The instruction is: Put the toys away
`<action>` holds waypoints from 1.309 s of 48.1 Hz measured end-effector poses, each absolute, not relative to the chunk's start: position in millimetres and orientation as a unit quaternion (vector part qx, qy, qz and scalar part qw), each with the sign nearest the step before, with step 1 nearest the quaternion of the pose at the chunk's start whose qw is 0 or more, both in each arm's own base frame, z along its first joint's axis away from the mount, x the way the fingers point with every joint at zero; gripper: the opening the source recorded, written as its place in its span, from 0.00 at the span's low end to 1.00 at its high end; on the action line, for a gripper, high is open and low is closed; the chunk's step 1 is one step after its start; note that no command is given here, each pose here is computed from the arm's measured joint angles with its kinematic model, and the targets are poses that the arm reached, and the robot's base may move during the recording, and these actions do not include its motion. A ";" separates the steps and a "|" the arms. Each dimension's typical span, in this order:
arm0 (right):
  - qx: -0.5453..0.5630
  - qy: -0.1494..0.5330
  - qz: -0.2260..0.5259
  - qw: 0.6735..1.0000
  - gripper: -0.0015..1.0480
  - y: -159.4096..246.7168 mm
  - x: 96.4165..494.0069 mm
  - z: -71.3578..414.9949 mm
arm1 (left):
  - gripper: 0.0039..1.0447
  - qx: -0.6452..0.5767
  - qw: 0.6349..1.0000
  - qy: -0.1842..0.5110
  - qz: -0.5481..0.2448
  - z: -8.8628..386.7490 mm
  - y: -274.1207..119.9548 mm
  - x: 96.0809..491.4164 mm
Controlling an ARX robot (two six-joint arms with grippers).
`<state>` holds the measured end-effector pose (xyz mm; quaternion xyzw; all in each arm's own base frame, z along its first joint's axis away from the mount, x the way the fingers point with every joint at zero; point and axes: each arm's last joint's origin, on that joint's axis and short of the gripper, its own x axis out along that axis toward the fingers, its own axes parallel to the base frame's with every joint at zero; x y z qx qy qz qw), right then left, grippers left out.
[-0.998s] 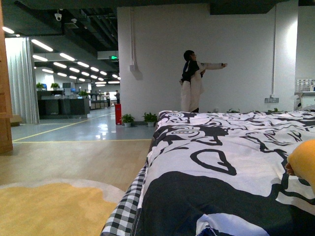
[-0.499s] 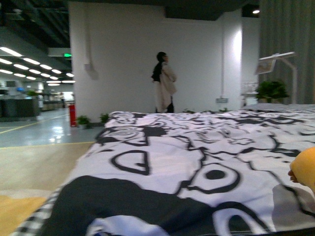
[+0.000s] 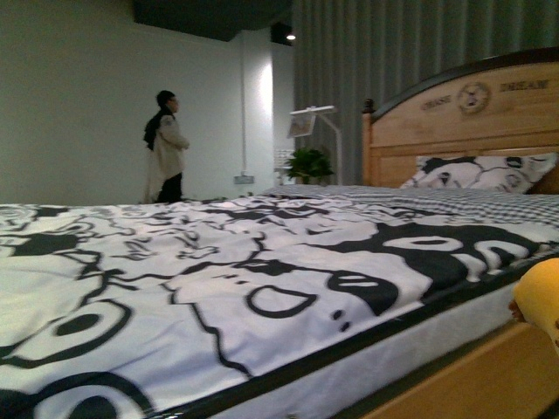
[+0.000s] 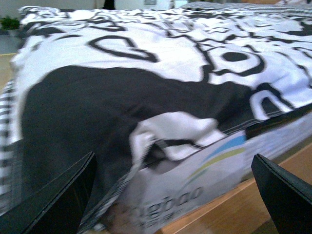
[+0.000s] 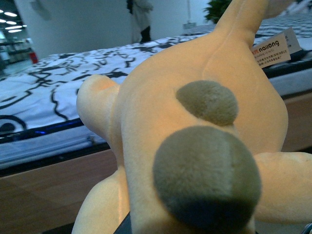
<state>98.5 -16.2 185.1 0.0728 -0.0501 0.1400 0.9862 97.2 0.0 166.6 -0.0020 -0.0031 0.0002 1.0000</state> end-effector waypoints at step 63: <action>0.072 -0.048 0.140 0.986 0.08 -16.3 98.6 183.7 | 0.94 -0.002 1.000 -0.003 -0.001 166.6 -0.2 97.2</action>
